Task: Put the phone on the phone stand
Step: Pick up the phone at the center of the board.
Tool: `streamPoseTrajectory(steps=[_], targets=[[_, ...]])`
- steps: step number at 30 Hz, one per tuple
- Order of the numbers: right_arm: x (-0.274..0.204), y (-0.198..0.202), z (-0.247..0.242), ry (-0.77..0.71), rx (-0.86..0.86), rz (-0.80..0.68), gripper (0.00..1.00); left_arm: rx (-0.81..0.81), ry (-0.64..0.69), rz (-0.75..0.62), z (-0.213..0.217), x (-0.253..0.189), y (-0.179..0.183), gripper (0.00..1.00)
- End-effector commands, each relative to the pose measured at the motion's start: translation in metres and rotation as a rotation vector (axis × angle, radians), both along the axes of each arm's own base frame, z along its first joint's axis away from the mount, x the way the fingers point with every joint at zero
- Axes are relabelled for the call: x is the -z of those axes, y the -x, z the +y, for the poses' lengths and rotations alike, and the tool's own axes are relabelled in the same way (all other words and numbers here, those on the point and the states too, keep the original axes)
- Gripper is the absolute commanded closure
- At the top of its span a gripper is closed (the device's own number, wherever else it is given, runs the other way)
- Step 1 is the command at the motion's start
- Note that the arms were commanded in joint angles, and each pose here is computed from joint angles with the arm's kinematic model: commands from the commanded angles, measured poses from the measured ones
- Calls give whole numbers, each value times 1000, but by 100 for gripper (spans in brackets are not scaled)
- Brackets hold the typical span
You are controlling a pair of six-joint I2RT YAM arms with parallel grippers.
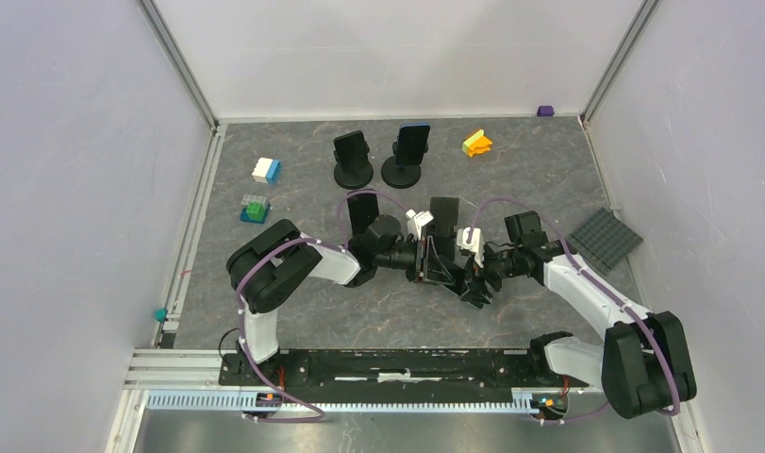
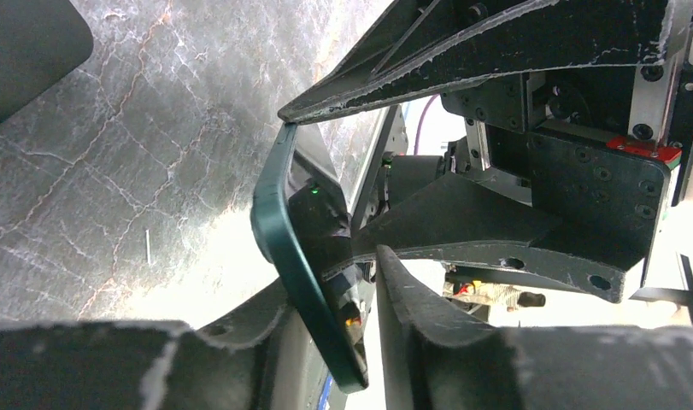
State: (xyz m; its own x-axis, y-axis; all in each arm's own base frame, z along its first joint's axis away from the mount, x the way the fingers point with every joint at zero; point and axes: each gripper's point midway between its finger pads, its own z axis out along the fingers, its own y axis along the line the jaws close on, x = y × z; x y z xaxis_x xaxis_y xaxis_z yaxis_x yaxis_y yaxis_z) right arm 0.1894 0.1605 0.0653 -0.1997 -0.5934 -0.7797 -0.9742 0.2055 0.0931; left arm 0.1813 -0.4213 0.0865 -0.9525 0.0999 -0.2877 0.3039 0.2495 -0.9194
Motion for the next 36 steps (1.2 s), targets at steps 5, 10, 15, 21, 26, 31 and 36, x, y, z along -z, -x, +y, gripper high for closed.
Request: streamPoseTrajectory(steps=[5,10,15,21,26,31,36], targets=[[-15,-3,7,-43,-27,-58,35,14,6,-17,-3,-7,0,85],[-19,-3,4,-20,-36,-70,17,30,-12,-103,0,-14,-2,98],[-34,-9,2,-18,-11,-118,2,55,-36,-219,4,-26,-5,98],[-66,-23,2,-43,44,-180,2,140,-62,-412,9,-52,-6,98],[-93,-36,2,-73,94,-229,2,226,-95,-619,20,-84,-8,98],[-119,-54,0,-102,174,-297,2,385,-134,-834,33,-116,-7,98],[-144,-57,8,-161,157,-338,2,521,-183,-968,47,-139,-8,98]])
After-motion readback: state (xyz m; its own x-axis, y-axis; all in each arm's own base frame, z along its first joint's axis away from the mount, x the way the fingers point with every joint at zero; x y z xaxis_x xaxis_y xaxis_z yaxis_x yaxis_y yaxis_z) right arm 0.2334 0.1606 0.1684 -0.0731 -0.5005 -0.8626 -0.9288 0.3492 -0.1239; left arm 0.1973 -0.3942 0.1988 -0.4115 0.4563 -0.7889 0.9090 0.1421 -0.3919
